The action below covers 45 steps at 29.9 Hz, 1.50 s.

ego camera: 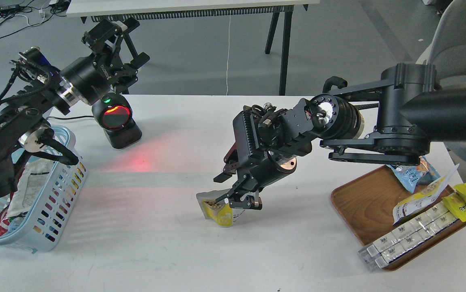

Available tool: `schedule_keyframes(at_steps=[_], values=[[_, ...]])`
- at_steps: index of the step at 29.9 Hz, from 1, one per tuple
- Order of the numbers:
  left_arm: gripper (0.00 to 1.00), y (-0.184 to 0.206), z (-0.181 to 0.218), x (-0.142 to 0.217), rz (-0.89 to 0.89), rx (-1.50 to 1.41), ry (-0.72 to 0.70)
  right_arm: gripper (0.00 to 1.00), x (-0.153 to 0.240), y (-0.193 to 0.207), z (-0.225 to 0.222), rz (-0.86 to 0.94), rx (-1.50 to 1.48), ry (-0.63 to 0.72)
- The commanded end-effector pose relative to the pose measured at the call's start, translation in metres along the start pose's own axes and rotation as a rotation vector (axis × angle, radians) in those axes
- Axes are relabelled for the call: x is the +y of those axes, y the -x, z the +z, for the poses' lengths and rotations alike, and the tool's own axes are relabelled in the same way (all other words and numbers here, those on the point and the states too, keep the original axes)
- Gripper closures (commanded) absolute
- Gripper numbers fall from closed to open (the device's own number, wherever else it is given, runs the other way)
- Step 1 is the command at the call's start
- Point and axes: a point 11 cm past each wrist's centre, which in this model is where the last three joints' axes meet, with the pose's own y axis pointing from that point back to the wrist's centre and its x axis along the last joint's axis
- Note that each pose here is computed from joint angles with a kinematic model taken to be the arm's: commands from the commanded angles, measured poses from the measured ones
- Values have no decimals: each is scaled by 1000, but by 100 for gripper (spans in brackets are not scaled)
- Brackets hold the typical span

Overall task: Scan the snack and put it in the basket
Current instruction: 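Set the pouch on the table, release, and raise the right arm, then reach the left gripper out to the pouch on the table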

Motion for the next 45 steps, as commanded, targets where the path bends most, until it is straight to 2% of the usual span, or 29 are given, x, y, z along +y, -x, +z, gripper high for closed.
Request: schedule_keyframes(at_steps=[1,10,16,23,32,38,45], values=[[0,0,1,0,2,4,4,2,7,-17,7,61,-40,19],[0,-6,5,2,15,-2,9,2,49,-56,64,326,-277,166],[0,-17,2,8,51,-6,-5,2,104,-44,91,458,-423,269],[0,-18,1,8,52,-6,-7,2,160,-4,107,589,-607,377],[0,-18,8,9,44,-13,8,2,235,34,115,956,-917,438],[0,12,39,-13,-77,-67,81,2,269,64,116,1184,-1111,449],[0,23,105,-24,-203,-271,141,2,296,98,112,1358,-1257,502]])
